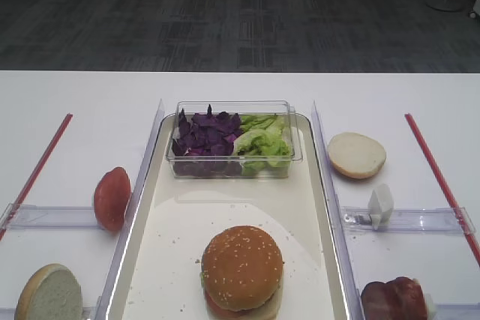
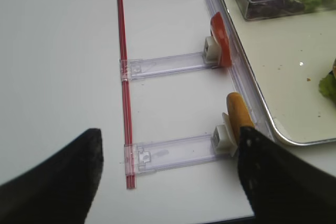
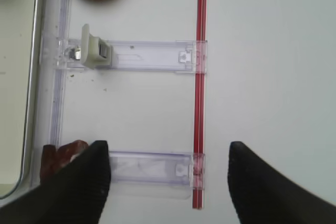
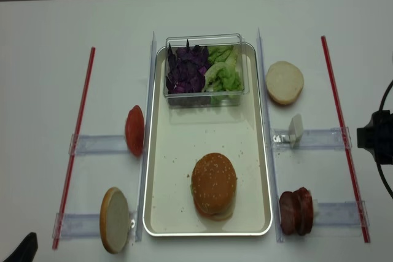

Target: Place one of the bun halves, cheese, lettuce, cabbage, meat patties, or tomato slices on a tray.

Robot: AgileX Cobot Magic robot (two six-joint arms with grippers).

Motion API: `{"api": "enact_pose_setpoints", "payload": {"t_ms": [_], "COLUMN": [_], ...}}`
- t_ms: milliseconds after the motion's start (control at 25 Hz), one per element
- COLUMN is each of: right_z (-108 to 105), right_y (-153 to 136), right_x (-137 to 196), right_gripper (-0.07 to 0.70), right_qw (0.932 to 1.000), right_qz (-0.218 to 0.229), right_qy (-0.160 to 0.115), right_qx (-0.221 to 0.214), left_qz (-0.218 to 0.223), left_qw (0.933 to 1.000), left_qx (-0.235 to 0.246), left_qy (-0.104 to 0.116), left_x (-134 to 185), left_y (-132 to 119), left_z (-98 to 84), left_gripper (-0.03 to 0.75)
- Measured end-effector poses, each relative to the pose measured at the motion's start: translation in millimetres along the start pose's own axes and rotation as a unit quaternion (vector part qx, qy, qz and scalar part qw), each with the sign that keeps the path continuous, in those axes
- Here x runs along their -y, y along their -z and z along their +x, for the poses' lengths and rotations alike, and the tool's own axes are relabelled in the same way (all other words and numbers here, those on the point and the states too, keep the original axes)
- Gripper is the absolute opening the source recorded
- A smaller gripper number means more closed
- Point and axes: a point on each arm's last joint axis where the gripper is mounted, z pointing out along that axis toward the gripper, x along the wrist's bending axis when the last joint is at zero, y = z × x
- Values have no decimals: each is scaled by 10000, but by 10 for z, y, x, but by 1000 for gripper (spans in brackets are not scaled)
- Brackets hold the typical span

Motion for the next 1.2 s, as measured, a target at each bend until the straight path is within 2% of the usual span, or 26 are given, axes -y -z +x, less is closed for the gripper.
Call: {"api": "enact_pose_setpoints", "payload": {"t_ms": [400,760,1000,1200], "right_z": [33,10,16,14], "right_y": [531,460,557,581], "right_x": [443,932,1047,1076], "right_gripper": [505,505,505,505], "right_qw": [9983,9954,9893,9874], "right_qz": [-539,-925,-1435,-1564], "right_qy": [209,236,271,236], "right_qx": [31,29,18,27], "left_qz": [0,0,0,0], "left_qw": [10000,10000,10000,10000], "left_qx": [0,0,0,0], "left_qy": [0,0,0,0], "left_x": [0,0,0,0], "left_y": [0,0,0,0], "left_z": [0,0,0,0], "left_gripper": [491,491,491,491]}}
